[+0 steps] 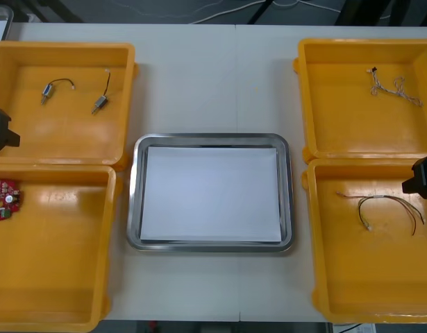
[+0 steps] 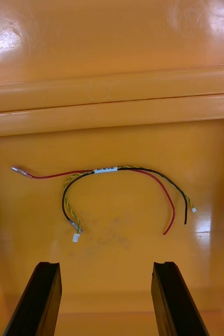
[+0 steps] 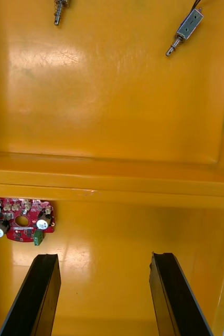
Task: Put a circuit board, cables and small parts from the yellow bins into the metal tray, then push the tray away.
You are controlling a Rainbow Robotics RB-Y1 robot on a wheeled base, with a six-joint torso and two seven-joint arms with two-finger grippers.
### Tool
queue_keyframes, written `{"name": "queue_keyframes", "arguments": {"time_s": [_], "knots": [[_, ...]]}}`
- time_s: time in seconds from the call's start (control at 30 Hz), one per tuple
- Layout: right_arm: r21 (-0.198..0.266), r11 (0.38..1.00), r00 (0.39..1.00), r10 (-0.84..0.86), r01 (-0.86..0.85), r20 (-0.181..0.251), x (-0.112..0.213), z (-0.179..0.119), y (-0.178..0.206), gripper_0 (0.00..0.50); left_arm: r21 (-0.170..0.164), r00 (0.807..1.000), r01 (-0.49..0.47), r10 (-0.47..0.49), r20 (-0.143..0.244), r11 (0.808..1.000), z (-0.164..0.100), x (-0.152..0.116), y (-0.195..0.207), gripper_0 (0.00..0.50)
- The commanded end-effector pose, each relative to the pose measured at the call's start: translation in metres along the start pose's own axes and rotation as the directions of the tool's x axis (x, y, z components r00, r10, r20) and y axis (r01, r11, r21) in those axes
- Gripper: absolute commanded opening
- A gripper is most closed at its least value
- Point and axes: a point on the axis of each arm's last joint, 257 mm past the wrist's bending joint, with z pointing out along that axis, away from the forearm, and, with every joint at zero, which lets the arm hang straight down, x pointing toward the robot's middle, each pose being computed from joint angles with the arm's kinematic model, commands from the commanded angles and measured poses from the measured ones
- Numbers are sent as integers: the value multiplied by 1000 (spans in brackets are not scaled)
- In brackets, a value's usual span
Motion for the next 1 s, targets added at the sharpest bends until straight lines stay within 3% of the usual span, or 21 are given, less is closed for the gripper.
{"name": "queue_keyframes", "arguments": {"time_s": [0.03, 1.0], "knots": [[-9, 1000, 999, -28, 28, 26, -5, -5, -1, 500, -21, 1000, 15, -16, -2, 1000, -4, 4, 2, 500], [-9, 1000, 999, -28, 28, 26, -5, -5, -1, 500, -21, 1000, 15, -16, -2, 1000, -4, 4, 2, 500]]}}
